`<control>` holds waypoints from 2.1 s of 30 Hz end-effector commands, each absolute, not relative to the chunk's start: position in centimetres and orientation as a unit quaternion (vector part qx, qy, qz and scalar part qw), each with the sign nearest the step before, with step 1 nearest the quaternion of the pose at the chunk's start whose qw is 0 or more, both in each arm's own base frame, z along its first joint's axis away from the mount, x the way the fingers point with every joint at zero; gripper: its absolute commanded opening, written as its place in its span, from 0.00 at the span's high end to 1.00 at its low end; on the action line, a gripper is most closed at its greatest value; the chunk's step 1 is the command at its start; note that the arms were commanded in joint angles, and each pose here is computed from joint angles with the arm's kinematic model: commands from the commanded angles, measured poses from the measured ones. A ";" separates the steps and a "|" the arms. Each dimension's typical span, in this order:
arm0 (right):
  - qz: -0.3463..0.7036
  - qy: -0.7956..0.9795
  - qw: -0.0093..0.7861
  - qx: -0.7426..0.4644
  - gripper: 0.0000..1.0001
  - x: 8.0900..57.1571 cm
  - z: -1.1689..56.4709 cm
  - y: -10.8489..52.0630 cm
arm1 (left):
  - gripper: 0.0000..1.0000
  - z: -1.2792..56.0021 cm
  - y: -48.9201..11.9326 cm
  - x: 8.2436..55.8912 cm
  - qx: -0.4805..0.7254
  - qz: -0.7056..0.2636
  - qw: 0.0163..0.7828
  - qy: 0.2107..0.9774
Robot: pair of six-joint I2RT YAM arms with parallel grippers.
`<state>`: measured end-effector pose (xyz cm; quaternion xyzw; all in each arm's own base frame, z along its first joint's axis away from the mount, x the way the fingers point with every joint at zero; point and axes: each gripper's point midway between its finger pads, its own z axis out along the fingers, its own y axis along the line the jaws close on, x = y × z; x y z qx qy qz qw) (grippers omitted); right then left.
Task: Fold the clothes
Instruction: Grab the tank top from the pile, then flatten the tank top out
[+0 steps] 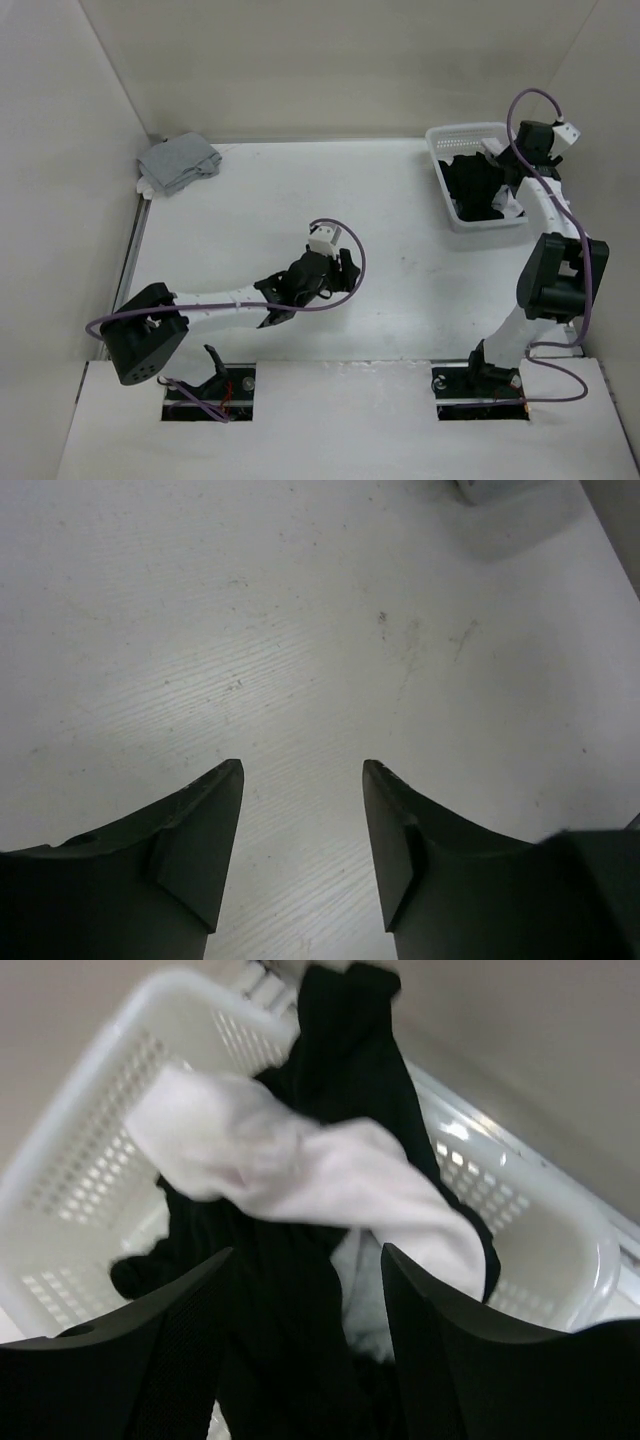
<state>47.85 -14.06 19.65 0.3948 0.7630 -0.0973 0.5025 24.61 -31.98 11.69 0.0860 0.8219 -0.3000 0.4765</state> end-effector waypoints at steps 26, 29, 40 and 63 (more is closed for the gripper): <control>-0.064 0.643 0.660 0.384 1.00 49.8 34.5 -14.6 | 0.37 13.0 -33.7 25.2 0.088 -0.342 0.477 0.804; -0.016 0.595 0.723 0.351 1.00 46.2 41.1 -10.4 | 0.38 13.9 -32.9 25.7 0.074 -0.342 0.487 0.800; 0.219 0.455 0.849 0.155 1.00 27.2 61.3 5.9 | 0.36 18.6 -25.1 29.5 -0.056 -0.309 0.556 0.770; 0.464 0.432 0.767 -0.097 0.97 15.3 66.1 25.4 | 0.37 23.6 -12.3 29.3 -0.209 -0.259 0.628 0.703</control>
